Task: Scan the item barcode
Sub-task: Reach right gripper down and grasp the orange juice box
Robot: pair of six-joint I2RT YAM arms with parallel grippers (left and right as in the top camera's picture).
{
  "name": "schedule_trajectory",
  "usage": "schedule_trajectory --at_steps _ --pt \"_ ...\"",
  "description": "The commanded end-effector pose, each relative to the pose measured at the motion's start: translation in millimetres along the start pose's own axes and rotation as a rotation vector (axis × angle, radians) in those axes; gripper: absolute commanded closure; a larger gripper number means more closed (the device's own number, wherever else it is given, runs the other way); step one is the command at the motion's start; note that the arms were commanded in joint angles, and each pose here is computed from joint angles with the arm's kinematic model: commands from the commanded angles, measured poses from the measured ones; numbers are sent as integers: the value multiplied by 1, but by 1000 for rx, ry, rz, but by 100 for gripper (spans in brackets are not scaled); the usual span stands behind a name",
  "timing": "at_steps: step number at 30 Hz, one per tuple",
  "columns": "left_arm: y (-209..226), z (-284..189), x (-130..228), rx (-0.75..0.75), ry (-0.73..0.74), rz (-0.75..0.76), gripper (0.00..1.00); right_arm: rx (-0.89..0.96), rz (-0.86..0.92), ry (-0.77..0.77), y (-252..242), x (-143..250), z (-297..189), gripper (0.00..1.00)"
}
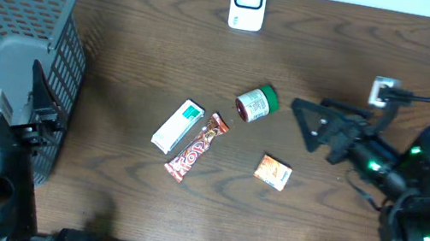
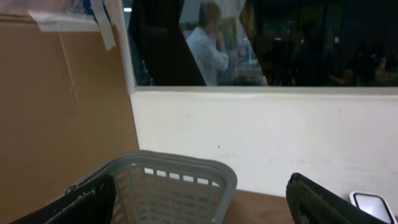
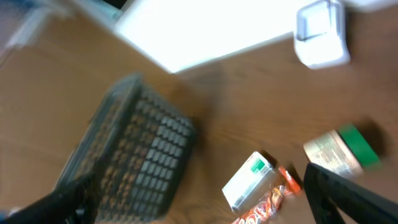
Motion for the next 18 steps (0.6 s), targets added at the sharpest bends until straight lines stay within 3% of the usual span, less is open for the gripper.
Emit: schedule_trajectory --at_steps 1,5,12,18 --pt "-4 4 9 10 20 -1 13 375 154 -280 -32 -5 5 1" --pt "-6 8 12 14 36 4 13 657 308 -287 -58 35 16 1" --pt "-10 16 17 22 63 12 13 887 379 91 -106 83 78 1" --pt "-10 16 17 21 62 12 13 1045 374 221 -141 95 101 1"
Point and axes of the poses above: each gripper's point midway between its finger pads, its own z axis out along the fingers, its own y axis along the line the jaws close on, x = y × z, the point moved 5 cm from there along -z, back along the fingers, and after that the axes turned 11 degrees about z, right-handed, at the moved point
